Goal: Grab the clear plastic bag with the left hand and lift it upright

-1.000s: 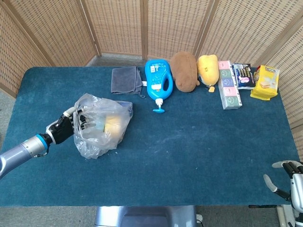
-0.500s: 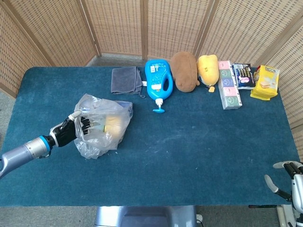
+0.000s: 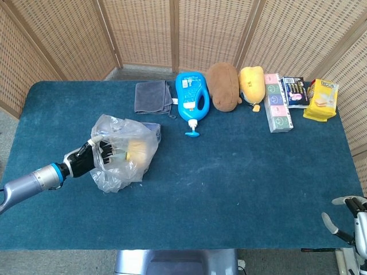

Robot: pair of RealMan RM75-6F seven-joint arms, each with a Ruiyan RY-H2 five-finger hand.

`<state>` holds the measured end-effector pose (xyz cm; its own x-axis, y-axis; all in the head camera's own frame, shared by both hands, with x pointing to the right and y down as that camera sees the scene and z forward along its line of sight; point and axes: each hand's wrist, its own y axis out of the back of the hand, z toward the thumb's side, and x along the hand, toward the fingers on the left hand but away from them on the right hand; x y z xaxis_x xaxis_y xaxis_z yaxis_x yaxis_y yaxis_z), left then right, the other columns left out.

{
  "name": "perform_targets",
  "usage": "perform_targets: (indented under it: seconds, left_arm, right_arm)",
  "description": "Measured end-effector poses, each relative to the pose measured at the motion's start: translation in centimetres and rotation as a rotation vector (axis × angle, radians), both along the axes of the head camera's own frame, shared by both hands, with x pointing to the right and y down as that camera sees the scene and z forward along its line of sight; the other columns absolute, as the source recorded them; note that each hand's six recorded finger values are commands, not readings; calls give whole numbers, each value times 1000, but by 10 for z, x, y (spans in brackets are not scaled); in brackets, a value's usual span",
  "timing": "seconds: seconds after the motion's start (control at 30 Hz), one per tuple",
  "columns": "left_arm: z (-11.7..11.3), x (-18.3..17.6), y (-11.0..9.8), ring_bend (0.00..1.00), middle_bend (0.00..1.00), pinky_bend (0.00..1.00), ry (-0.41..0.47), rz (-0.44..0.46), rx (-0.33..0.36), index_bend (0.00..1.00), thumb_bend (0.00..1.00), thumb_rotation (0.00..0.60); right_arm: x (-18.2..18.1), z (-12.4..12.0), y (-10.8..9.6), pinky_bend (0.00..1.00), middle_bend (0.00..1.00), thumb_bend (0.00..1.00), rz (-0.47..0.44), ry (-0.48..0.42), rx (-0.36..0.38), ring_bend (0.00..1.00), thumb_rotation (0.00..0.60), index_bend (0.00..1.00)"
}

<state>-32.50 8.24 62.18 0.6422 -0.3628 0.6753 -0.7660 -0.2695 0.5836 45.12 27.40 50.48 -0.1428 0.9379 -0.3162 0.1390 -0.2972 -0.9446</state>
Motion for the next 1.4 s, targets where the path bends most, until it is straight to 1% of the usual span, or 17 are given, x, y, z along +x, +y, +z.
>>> perform_targets:
  seconds: [0.17, 0.3, 0.47, 0.57, 0.8, 0.97, 1.27, 1.4]
  left_arm:
    - [1, 8, -5, 137, 178, 181, 44, -57, -14, 194, 311, 138]
    - [-1, 16, -12, 173, 211, 220, 70, -65, -6, 226, 311, 137]
    - [-2, 24, -13, 222, 253, 271, 85, -41, -6, 264, 310, 135]
    - [-3, 27, -15, 241, 261, 296, 92, -27, -3, 270, 311, 137]
    - [-4, 28, -11, 252, 266, 300, 79, 40, 1, 270, 311, 130]
    - [-8, 25, -7, 251, 266, 300, 85, 74, 9, 270, 311, 126]
    - [-9, 4, 7, 252, 266, 300, 55, 110, -5, 270, 310, 121]
    - [-11, 3, 12, 251, 266, 301, 66, 126, -8, 270, 310, 122]
  right_arm:
    - [0, -1, 0, 218, 416, 323, -2, 1, 3, 318, 64, 424]
    - [-1, -2, 0, 218, 416, 324, -2, 2, 4, 318, 62, 424]
    - [-1, -3, 0, 218, 416, 323, -2, 2, 5, 318, 61, 425]
    - [0, -3, 0, 218, 416, 323, -1, 2, 7, 318, 62, 425]
    - [1, -3, 1, 218, 416, 323, 2, 2, 8, 318, 62, 424]
    - [1, -3, 1, 218, 416, 323, 4, 3, 8, 318, 64, 425]
    - [0, -2, 1, 218, 416, 323, -1, -1, 6, 318, 64, 424]
    - [-1, -2, 1, 218, 416, 323, -5, -2, 7, 318, 66, 424]
